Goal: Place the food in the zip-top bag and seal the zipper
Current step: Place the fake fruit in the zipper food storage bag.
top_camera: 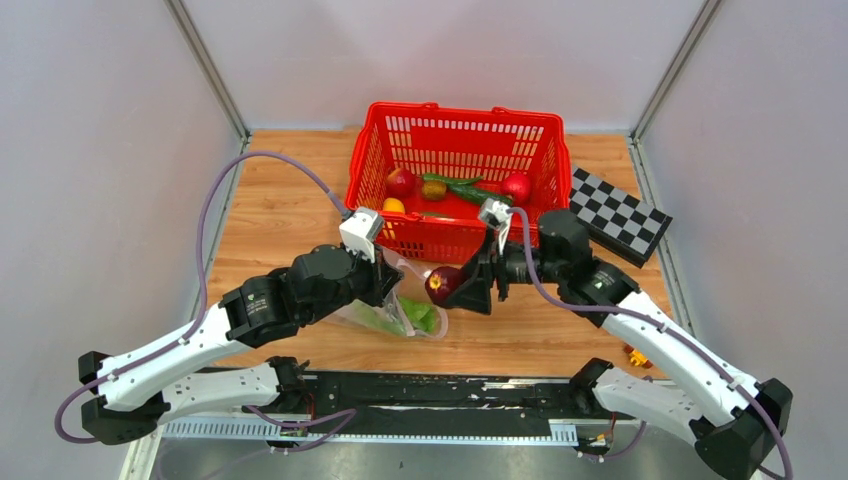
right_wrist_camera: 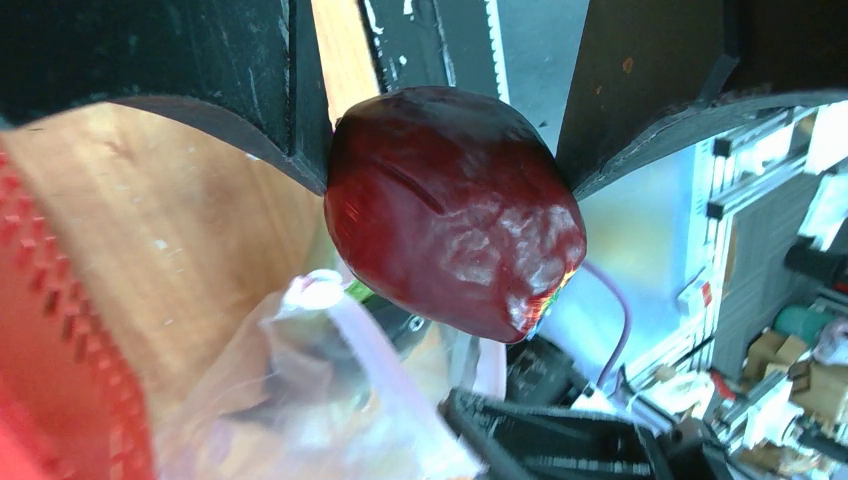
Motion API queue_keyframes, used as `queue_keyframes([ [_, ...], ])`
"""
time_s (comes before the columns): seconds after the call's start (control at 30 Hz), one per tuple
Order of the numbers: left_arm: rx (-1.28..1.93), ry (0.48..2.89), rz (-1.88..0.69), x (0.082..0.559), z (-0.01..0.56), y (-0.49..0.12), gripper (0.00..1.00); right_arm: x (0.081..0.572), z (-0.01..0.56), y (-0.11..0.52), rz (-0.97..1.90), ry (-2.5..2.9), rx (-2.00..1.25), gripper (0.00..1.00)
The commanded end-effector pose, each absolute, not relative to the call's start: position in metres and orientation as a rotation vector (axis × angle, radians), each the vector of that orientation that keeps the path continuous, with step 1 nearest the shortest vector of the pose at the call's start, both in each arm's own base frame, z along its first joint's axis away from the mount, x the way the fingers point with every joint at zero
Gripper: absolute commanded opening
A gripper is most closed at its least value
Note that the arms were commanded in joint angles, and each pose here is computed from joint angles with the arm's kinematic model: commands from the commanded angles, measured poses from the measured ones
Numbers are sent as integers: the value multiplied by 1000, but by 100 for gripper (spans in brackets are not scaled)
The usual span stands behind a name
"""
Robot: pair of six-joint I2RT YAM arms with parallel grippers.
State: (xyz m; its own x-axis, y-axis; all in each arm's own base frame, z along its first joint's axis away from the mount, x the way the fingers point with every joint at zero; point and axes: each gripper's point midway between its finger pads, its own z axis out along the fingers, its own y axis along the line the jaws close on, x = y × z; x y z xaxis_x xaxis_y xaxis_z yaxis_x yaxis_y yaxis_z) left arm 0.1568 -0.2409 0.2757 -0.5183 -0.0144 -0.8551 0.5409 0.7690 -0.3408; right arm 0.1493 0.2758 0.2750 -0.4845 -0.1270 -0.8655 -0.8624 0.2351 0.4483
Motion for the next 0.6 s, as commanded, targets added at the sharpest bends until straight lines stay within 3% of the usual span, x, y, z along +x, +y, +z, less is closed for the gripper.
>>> queue_keyframes([
  [0.0,376,1934,-800,159,298,-249,0,128,268,291,1366,1787,-966,32],
  [0.57,479,1898,-952,143,309,-273,0,161,239,326,1246,1924,-744,32],
])
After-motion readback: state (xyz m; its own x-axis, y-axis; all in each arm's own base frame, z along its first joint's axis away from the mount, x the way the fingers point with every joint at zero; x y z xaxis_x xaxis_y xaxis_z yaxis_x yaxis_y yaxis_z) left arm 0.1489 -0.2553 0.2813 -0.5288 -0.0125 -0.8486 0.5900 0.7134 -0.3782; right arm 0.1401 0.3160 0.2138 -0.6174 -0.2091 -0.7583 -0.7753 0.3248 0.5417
